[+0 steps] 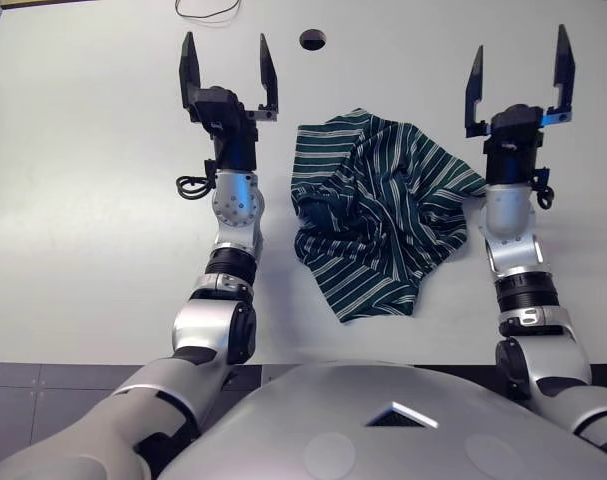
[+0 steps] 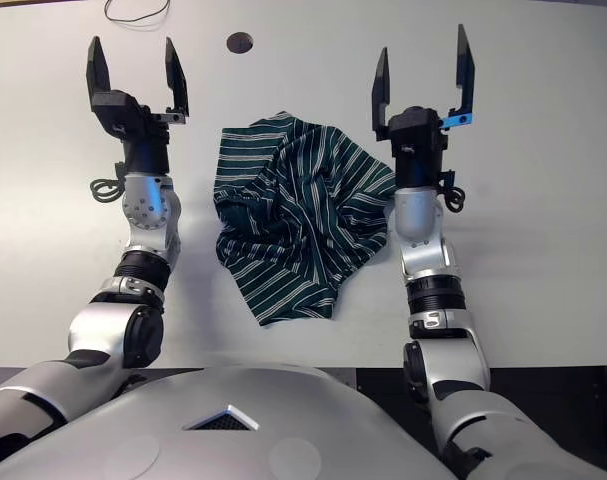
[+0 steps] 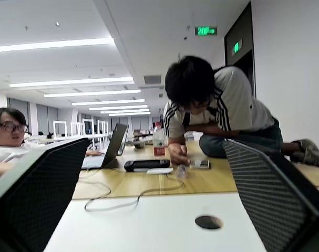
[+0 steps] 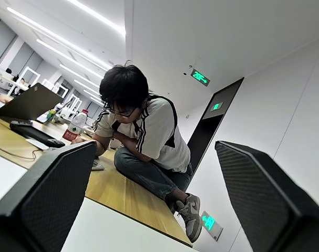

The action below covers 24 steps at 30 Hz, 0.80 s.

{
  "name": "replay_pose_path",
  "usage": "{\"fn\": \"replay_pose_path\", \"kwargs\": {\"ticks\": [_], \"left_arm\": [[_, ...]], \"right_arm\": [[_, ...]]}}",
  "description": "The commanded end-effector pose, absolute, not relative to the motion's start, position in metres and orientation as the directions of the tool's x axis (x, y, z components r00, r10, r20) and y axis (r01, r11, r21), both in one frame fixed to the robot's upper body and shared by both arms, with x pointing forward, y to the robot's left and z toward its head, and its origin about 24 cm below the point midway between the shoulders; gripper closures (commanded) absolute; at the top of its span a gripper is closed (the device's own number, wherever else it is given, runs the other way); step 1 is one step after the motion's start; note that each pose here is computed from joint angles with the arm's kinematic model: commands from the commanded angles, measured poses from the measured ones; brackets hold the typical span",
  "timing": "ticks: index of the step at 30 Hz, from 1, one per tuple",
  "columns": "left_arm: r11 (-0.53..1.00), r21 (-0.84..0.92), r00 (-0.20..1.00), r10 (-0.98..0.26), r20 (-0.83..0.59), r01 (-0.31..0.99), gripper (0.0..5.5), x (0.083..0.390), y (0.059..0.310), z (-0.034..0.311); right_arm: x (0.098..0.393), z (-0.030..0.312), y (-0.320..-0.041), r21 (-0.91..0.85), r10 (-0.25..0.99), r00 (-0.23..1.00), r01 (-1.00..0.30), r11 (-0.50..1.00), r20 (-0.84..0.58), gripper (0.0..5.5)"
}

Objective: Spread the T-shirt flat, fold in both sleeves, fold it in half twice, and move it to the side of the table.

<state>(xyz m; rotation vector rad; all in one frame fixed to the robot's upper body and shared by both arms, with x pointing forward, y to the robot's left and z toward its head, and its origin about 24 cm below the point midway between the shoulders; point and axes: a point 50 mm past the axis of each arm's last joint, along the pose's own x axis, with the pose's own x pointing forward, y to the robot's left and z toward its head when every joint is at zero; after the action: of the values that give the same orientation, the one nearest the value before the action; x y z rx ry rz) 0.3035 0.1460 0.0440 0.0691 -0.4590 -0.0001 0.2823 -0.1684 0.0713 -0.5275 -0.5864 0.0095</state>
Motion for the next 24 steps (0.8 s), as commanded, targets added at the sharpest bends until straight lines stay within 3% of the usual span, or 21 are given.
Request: {"fn": "replay_pose_path", "kwargs": {"ticks": [1, 4, 6, 8, 11, 16, 19, 24], "left_arm": [[0.995, 0.102, 0.89, -0.057, 0.452, 0.012, 0.73, 0.306, 0.138, 0.048], [0.985, 0.172, 0.859, -0.108, 0.5, 0.024, 0.73, 0.304, 0.144, 0.056], [0.99, 0.14, 0.842, -0.076, 0.534, 0.0, 0.73, 0.307, 0.152, 0.066], [0.997, 0.057, 0.825, 0.003, 0.565, -0.042, 0.73, 0.308, 0.161, 0.074], [0.997, -0.038, 0.81, 0.073, 0.582, -0.063, 0.73, 0.31, 0.164, 0.08], [0.996, -0.058, 0.816, 0.089, 0.571, -0.068, 0.73, 0.313, 0.164, 0.081], [0.997, -0.055, 0.82, 0.08, 0.567, -0.059, 0.73, 0.315, 0.161, 0.081], [0.998, -0.052, 0.822, 0.061, 0.566, -0.038, 0.73, 0.314, 0.155, 0.08]], "right_arm": [[0.284, 0.073, -0.163, -0.49, 0.17, 0.836, 0.131, 0.862, 0.522, 1.35], [0.285, 0.082, -0.161, -0.628, 0.333, 0.817, 0.044, 0.777, 0.47, 1.35], [0.292, 0.096, -0.156, -0.756, 0.483, 0.783, -0.026, 0.654, 0.391, 1.35], [0.306, 0.104, -0.131, -0.876, 0.658, 0.72, -0.151, 0.458, 0.22, 1.35], [0.321, 0.095, -0.08, -0.946, 0.814, 0.573, -0.308, 0.102, -0.1, 1.35], [0.325, 0.059, -0.036, -0.878, 0.794, 0.431, -0.407, -0.253, -0.428, 1.35], [0.33, 0.047, -0.025, -0.845, 0.748, 0.433, -0.43, -0.318, -0.502, 1.35], [0.342, 0.032, -0.045, -0.794, 0.643, 0.5, -0.522, -0.31, -0.58, 1.35]]}}
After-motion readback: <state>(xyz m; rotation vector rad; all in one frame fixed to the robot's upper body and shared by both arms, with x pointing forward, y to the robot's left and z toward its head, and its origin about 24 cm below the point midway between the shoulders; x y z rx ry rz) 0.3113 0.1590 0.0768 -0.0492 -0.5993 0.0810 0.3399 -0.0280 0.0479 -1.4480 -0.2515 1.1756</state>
